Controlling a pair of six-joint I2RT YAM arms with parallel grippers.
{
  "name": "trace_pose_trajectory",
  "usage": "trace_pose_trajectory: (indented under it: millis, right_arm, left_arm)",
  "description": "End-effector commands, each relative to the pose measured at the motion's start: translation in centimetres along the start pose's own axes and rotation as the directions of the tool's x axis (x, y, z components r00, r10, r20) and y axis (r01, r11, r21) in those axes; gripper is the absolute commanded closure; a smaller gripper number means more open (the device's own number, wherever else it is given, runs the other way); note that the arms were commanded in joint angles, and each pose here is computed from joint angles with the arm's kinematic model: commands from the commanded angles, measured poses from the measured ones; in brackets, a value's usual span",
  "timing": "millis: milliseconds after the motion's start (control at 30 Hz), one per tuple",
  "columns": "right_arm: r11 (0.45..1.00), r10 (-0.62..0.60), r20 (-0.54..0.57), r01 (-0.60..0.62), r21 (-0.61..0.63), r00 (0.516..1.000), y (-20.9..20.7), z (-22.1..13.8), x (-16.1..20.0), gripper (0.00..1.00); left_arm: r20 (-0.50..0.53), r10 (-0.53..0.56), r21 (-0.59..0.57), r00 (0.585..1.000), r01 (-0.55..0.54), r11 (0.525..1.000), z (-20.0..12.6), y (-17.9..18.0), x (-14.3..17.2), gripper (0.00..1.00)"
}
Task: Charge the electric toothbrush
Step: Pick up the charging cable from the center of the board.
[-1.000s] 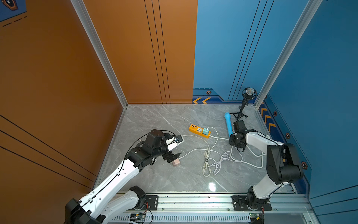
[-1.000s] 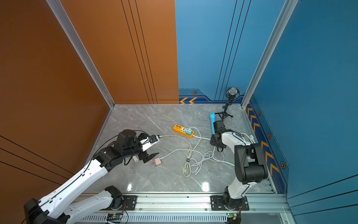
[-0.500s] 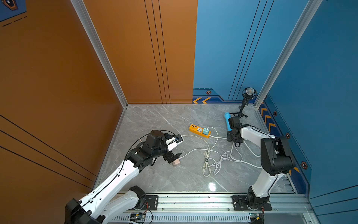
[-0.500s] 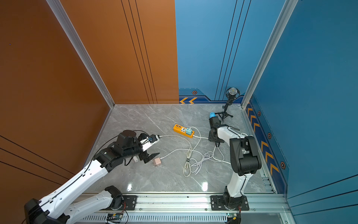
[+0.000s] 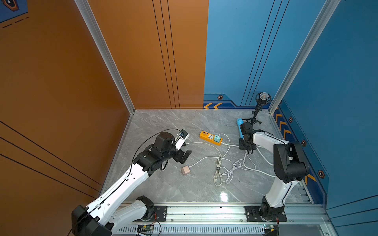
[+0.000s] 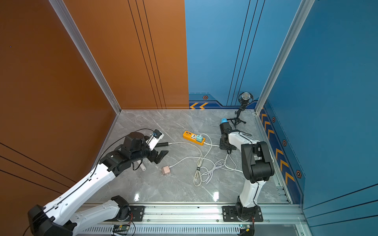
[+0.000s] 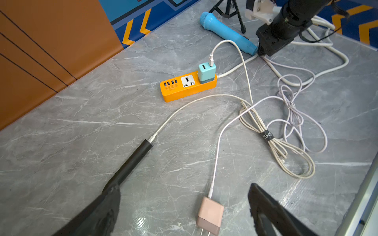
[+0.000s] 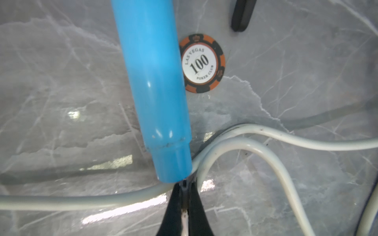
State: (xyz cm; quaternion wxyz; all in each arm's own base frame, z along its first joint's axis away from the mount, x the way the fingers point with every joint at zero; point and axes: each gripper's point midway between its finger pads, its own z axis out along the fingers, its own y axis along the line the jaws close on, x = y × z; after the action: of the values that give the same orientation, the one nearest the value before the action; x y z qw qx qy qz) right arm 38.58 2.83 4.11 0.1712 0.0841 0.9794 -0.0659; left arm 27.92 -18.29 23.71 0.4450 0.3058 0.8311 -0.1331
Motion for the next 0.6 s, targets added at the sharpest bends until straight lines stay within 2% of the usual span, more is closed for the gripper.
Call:
trace_pose_trajectory:
  millis: [0,67,100,133,200,233,300,367,400,467,500,567]
  right_arm:
    - [0.981,-0.022,0.092,0.039,-0.191,0.996,2.7,-5.4,-1.6,1.00]
    - [0.935,-0.039,0.124,0.080,-0.345,0.992,5.1,-8.3,-1.9,1.00]
    - [0.900,-0.049,0.139,0.104,-0.423,0.989,6.4,-9.7,-1.9,1.00]
    - [0.840,-0.071,0.162,0.147,-0.523,0.984,8.3,-11.7,-1.8,1.00]
    - [0.730,-0.131,0.221,0.244,-0.638,0.967,11.2,-15.2,-1.3,1.00]
    - [0.669,-0.173,0.257,0.305,-0.678,0.951,12.6,-16.9,-0.9,1.00]
    - [0.548,-0.248,0.320,0.405,-0.732,0.914,15.1,-19.9,0.3,1.00]
    - [0.419,-0.346,0.401,0.522,-0.743,0.848,17.3,-22.5,2.2,1.00]
    - [0.374,-0.381,0.436,0.567,-0.734,0.815,18.0,-23.3,3.1,1.00]
    - [0.251,-0.444,0.517,0.655,-0.713,0.732,19.1,-24.9,5.1,1.00]
    - [0.214,-0.455,0.542,0.677,-0.704,0.707,19.4,-25.3,5.7,1.00]
    - [0.167,-0.471,0.585,0.718,-0.676,0.661,19.9,-25.9,6.4,1.00]
  left_arm:
    - [0.088,-0.192,-0.015,0.977,0.194,0.981,-1.9,1.6,-3.0,0.02]
    - [0.079,-0.286,0.083,0.955,0.279,0.957,-1.8,1.2,-3.6,0.02]
    - [0.102,-0.297,0.119,0.949,0.285,0.951,-2.3,1.2,-5.1,0.02]
    - [0.100,-0.300,0.155,0.949,0.283,0.946,-2.2,1.1,-5.6,0.01]
    - [0.106,-0.220,0.253,0.970,0.188,0.949,-2.0,0.1,-6.7,0.01]
    - [0.123,-0.146,0.315,0.981,0.101,0.944,-1.8,-0.8,-7.3,0.03]
    - [0.189,-0.016,0.445,0.982,-0.071,0.893,-1.9,-2.9,-8.4,0.03]
    - [0.303,0.109,0.570,0.947,-0.272,0.775,-2.4,-5.2,-8.8,0.03]
    - [0.336,0.136,0.604,0.932,-0.324,0.728,-2.5,-5.9,-8.8,0.03]
    - [0.360,0.125,0.669,0.925,-0.349,0.656,-2.3,-6.8,-9.3,0.05]
    - [0.351,0.109,0.701,0.930,-0.338,0.628,-2.1,-6.9,-9.4,0.08]
    - [0.303,0.085,0.748,0.949,-0.292,0.596,-1.1,-7.3,-9.4,0.23]
